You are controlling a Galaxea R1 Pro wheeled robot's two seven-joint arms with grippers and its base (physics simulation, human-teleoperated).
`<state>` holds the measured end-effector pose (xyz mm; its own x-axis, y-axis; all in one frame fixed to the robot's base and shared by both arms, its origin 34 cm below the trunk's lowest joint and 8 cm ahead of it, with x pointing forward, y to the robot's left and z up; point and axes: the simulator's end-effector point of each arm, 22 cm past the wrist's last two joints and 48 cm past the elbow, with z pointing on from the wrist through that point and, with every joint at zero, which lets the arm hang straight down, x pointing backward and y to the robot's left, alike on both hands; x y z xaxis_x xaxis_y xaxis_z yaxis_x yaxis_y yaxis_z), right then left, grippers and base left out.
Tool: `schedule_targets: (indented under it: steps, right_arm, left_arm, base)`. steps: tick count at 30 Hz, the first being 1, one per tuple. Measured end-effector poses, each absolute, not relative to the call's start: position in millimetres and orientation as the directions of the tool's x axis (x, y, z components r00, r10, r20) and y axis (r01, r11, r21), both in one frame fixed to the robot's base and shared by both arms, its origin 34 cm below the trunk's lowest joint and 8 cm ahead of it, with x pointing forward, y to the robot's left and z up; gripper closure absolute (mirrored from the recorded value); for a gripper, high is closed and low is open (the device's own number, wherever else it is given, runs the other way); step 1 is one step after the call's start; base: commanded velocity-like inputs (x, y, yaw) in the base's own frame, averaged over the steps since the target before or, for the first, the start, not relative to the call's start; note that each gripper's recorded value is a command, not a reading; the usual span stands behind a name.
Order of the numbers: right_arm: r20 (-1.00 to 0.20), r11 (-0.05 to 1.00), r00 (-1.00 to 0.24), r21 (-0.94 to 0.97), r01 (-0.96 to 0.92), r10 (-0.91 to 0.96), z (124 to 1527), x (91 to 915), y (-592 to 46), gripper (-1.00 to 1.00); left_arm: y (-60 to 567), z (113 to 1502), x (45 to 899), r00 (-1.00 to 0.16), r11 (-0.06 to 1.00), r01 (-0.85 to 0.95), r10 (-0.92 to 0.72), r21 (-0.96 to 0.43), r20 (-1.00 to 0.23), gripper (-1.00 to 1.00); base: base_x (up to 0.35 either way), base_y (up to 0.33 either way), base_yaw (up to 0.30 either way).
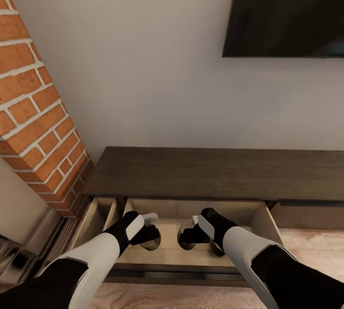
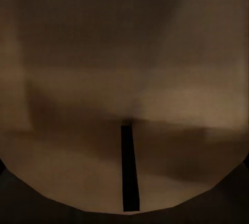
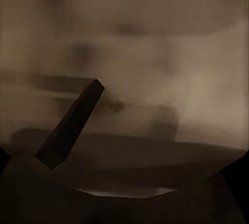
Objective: Place each of the two pumpkins and all three candles from the living room inside a cabinet in the living room (use any cabinet), then make sure every cabinet is closed, and position the cauldron so it is next to a table in the living room.
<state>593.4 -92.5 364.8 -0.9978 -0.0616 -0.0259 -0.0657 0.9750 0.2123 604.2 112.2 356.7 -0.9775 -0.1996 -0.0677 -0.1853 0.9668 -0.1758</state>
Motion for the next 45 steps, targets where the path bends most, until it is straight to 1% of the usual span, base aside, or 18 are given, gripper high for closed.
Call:
schedule_targets:
  steps: [6,9,12,27,33,45]
  right_arm:
    - [-0.017,0.975,-0.998,0.213,-0.064,-0.062,360.2,591.1,-92.5,1.00]
    - [-0.013,0.975,-0.998,0.213,-0.063,-0.061,357.9,589.9,-92.5,1.00]
    - [-0.008,0.975,-0.998,0.214,-0.062,-0.061,355.6,588.6,-92.4,1.00]
    - [0.002,0.975,-0.998,0.214,-0.060,-0.061,349.3,585.7,-92.6,1.00]
    - [0.002,0.975,-0.998,0.214,-0.059,-0.061,349.3,585.7,-92.5,1.00]
    - [0.009,0.975,-0.998,0.215,-0.059,-0.062,346.3,583.1,-92.4,1.00]
  left_arm:
    - [112.4,352.2,603.2,-0.977,0.967,-0.188,-0.202,-0.174,-0.065,1.00]
    - [116.5,348.2,609.0,-0.970,0.965,-0.200,-0.219,-0.167,-0.103,1.00]
    - [120.2,341.3,605.7,-0.966,0.964,-0.215,-0.234,-0.157,-0.112,1.00]
    - [122.3,332.3,601.1,-0.964,0.963,-0.224,-0.242,-0.150,-0.110,1.00]
    - [105.9,335.5,604.8,-0.964,0.950,-0.214,-0.243,-0.226,-0.109,1.00]
    - [104.4,333.2,603.2,-0.965,0.950,-0.211,-0.240,-0.231,-0.103,1.00]
  base:
    - [0.000,0.000,0.000]
    - [0.000,0.000,0.000]
    - [0.000,0.000,0.000]
    - [0.000,0.000,0.000]
    - [0.000,0.000,0.000]
    - [0.000,0.000,0.020]
